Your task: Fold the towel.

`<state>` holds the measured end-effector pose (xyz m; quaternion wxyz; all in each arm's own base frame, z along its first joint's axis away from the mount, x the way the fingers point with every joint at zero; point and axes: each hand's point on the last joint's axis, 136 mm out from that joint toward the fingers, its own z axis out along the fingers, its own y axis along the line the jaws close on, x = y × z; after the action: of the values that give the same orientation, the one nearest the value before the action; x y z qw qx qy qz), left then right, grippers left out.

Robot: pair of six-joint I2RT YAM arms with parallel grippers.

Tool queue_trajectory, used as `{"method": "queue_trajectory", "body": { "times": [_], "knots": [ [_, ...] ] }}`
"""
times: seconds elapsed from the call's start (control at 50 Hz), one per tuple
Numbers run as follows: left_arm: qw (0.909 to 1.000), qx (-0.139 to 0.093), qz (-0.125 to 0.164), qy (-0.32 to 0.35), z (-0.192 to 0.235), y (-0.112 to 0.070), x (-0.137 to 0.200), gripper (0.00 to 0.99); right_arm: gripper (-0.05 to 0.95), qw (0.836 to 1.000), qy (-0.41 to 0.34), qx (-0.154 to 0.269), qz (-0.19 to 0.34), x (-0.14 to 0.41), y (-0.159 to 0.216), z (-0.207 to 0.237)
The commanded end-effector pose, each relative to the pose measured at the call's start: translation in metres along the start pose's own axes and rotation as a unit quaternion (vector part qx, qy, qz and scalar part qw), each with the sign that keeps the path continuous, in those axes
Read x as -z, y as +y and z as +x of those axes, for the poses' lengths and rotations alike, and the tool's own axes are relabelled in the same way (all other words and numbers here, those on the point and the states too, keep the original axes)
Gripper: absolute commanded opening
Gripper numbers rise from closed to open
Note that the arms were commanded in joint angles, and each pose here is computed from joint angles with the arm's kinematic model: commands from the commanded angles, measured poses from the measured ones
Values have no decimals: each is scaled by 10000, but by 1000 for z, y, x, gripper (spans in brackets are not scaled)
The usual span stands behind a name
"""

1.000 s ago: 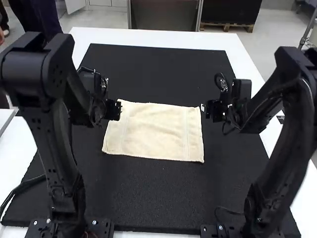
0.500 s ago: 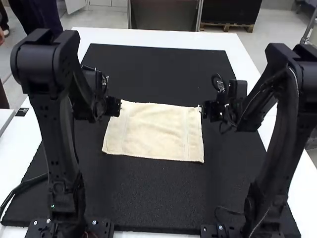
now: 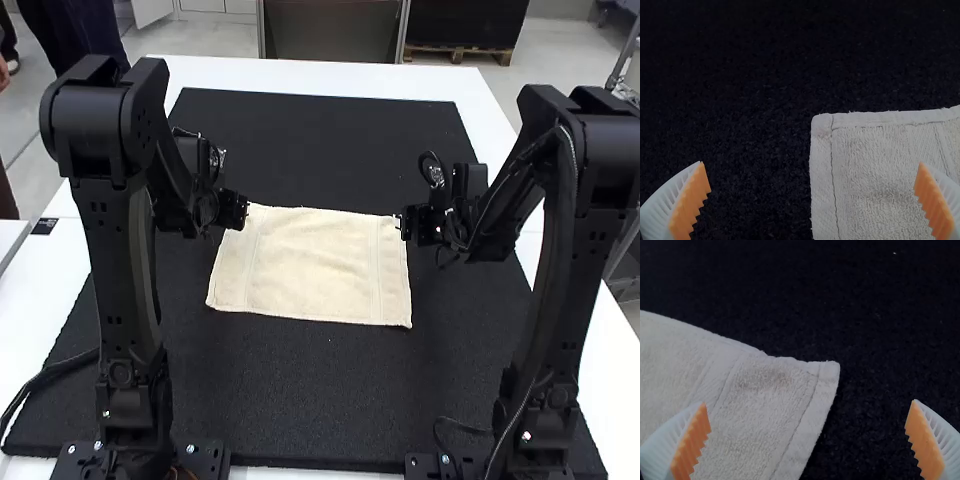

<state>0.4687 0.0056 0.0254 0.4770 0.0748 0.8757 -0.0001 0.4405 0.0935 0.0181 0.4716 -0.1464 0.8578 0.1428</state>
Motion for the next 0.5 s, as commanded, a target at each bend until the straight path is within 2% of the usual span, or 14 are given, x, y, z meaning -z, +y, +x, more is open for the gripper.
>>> {"method": "queue_trajectory", "body": {
  "times": [0.0,0.48],
  "knots": [
    [9999,-85,120,-84,-10,2,-7,959,903,9998,-128,110,-144,-8,6,-11],
    [9998,-127,143,-4,-8,4,-31,959,903,9994,-184,136,-256,-27,10,-20]
  ]
}}
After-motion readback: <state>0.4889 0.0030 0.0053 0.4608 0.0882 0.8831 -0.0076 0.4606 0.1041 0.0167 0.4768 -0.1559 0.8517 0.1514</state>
